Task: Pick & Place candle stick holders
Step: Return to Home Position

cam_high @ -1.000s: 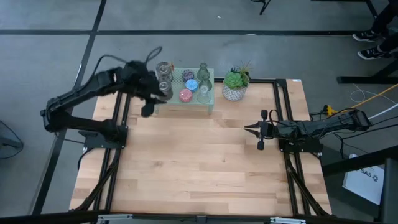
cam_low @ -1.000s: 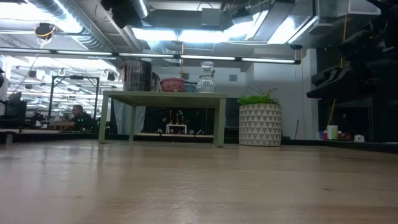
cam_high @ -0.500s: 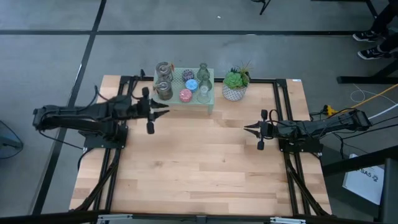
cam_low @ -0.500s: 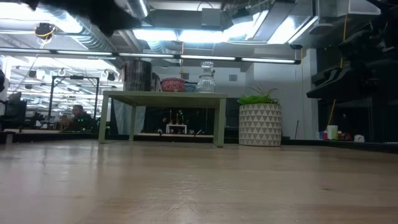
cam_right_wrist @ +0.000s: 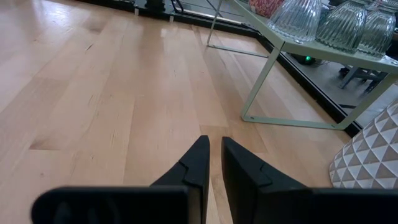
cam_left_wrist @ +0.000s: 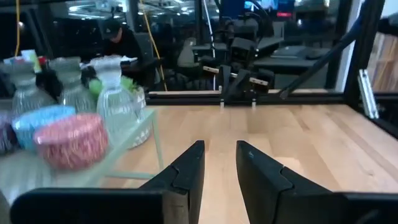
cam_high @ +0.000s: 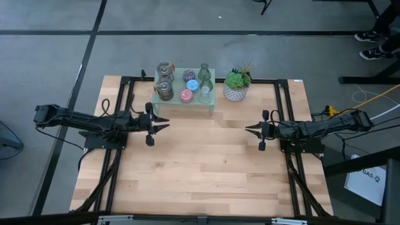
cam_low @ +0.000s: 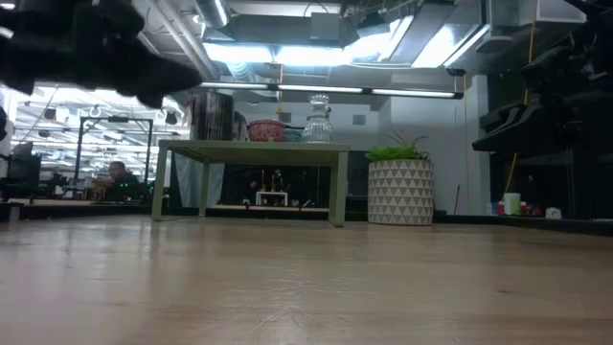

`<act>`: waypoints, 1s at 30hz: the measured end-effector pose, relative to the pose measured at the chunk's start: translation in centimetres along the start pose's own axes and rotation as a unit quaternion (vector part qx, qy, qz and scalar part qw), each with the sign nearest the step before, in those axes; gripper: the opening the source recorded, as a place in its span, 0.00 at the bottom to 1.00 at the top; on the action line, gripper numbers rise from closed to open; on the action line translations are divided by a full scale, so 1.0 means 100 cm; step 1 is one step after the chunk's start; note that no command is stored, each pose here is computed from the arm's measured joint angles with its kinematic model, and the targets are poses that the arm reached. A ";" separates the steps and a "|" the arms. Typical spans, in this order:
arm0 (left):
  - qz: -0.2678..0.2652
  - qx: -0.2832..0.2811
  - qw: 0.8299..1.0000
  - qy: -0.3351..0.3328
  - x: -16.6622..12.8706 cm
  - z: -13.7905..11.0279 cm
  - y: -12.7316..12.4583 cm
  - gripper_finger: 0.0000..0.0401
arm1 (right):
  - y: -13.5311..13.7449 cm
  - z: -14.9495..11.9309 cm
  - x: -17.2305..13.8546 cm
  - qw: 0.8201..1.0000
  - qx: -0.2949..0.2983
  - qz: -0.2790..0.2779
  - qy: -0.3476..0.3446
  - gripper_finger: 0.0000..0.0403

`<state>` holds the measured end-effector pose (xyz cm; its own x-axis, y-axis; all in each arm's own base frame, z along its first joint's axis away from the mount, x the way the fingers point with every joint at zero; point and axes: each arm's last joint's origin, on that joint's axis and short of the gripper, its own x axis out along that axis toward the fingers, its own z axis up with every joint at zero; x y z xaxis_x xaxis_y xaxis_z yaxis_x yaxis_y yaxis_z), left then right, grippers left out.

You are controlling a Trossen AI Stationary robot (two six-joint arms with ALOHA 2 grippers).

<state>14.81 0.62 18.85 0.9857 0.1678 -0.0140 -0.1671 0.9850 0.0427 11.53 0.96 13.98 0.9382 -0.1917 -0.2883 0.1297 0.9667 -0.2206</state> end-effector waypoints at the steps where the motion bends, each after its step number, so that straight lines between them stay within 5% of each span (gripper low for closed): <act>1: 0.002 -0.008 1.000 -0.004 -0.002 -0.005 0.000 0.21 | 0.000 0.000 0.000 1.000 0.000 0.000 0.000 0.11; 9: 0.054 -0.036 0.998 -0.019 -0.012 -0.021 0.004 0.21 | 0.000 0.000 0.000 1.000 0.000 0.000 0.000 0.11; 30: 0.069 -0.020 0.996 -0.050 -0.051 -0.015 0.011 0.21 | 0.000 0.000 0.000 1.000 0.000 0.000 0.000 0.11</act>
<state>9.54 0.95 17.44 0.9504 0.2983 0.0881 -0.2993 0.9541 -0.0016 11.53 0.97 13.98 0.9381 -0.1916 -0.2886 0.1295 0.9666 -0.2210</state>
